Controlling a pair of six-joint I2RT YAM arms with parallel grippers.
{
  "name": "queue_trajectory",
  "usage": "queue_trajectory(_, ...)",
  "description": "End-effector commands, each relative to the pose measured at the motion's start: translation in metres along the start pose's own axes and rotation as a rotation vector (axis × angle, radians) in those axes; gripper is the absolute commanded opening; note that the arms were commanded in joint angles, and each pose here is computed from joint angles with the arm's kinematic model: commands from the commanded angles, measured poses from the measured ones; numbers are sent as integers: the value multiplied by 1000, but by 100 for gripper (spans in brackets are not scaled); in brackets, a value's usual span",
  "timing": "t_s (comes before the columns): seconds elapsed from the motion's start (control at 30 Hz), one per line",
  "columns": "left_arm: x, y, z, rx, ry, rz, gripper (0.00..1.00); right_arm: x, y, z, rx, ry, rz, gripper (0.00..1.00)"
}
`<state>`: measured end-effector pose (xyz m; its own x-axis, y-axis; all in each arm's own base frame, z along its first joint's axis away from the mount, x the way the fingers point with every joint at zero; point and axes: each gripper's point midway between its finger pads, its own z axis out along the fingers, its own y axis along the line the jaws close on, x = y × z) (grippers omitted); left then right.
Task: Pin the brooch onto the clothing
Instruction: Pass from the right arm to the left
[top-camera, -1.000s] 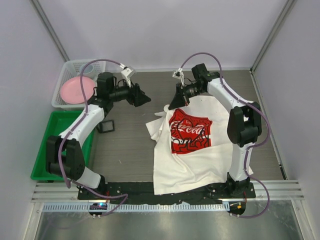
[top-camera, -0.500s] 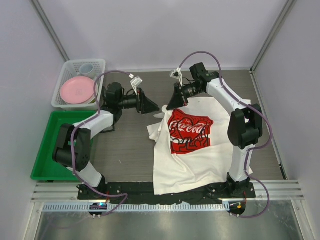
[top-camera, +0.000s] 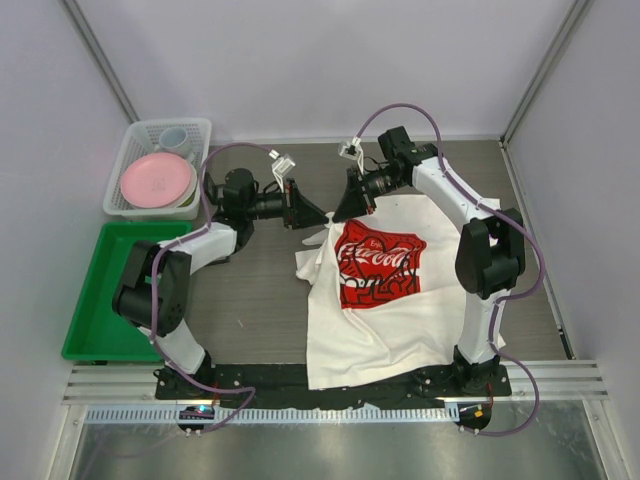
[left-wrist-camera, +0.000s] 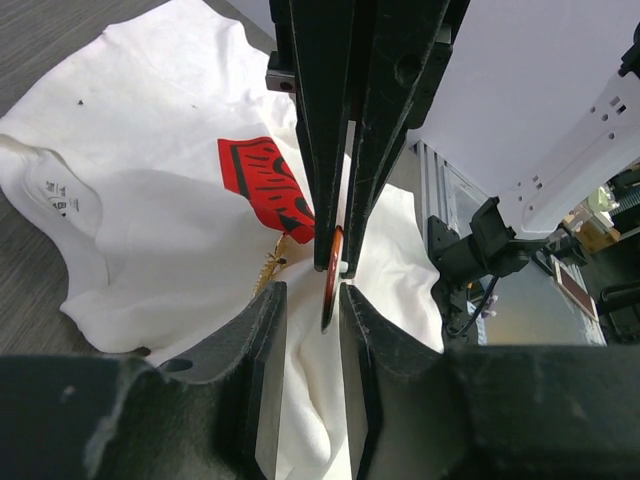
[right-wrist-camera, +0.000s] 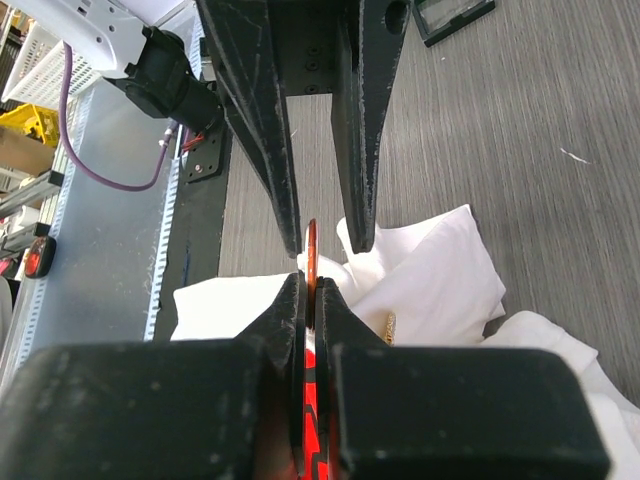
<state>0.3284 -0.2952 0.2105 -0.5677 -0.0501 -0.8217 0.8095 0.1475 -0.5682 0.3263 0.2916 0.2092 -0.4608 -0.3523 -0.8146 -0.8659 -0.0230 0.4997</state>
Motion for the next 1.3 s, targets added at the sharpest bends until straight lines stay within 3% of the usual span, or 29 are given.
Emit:
queue_trajectory(0.0, -4, -2, 2, 25, -12, 40, 29, -24, 29, -6, -43, -45, -90, 1)
queue_trajectory(0.27, -5, -1, 3, 26, -21, 21, 0, -18, 28, -6, -50, -32, -93, 5)
queue_trajectory(0.73, -15, 1, 5, 17, -62, 2, 0, 0, 23, 1, -52, 66, -99, 18)
queue_trajectory(1.27, -23, 1, 8, 21, -80, -5, 0, 0, 11, 6, -10, 101, -91, 15)
